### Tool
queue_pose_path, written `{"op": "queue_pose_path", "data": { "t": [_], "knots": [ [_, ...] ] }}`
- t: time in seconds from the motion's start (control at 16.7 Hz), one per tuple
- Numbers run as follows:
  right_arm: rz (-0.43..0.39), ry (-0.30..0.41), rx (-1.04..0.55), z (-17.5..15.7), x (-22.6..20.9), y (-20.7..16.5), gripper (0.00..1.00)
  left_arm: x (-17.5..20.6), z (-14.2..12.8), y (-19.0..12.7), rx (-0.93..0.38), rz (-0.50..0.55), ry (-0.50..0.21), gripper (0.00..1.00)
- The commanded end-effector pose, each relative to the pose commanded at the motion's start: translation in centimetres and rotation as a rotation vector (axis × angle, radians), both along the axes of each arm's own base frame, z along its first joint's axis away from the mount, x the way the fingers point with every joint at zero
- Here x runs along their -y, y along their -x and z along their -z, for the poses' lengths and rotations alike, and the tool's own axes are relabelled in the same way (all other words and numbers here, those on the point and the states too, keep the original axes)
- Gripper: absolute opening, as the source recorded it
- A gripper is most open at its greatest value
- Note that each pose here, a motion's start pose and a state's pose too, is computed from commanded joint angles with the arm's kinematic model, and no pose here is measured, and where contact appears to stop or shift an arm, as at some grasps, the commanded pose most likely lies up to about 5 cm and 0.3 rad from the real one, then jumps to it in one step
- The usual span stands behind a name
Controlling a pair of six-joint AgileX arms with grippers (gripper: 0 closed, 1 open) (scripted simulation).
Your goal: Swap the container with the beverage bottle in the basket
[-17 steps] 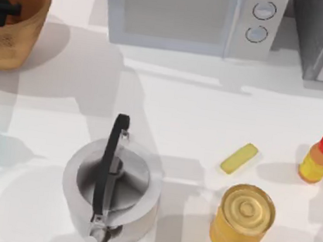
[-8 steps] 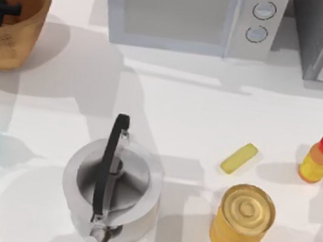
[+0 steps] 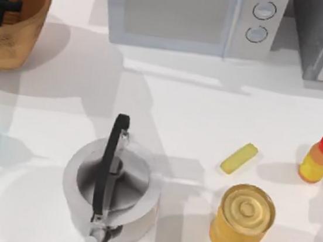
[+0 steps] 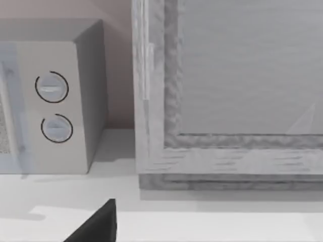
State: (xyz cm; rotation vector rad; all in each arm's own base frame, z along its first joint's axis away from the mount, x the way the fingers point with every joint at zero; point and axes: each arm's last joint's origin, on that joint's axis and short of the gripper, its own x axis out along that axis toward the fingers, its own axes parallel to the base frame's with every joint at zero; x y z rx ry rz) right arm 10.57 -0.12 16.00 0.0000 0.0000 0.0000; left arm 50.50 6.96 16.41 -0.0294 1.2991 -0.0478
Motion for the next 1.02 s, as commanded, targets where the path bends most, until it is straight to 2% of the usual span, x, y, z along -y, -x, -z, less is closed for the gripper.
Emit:
{"op": "queue_pose_path", "data": {
  "t": [0.18,0.36,0.48,0.66,0.84,1.02],
  "knots": [
    [0.0,0.0,0.0,0.0,0.0,0.0,1.0,1.6,-3.2,1.8,0.076,0.014,0.024,0.0],
    [0.0,0.0,0.0,0.0,0.0,0.0,1.0,3.8,-7.4,5.5,0.189,0.045,0.051,0.0],
    [0.0,0.0,0.0,0.0,0.0,0.0,1.0,5.4,-10.3,9.2,0.28,0.07,0.068,0.0],
    [0.0,0.0,0.0,0.0,0.0,0.0,1.0,7.1,-13.3,16.4,0.437,0.105,0.085,0.0],
    [0.0,0.0,0.0,0.0,0.0,0.0,1.0,7.9,-14.0,24.4,0.616,0.123,0.088,0.0],
    [0.0,0.0,0.0,0.0,0.0,0.0,1.0,8.1,-12.1,31.6,0.81,0.118,0.076,0.0]
  ]
}}
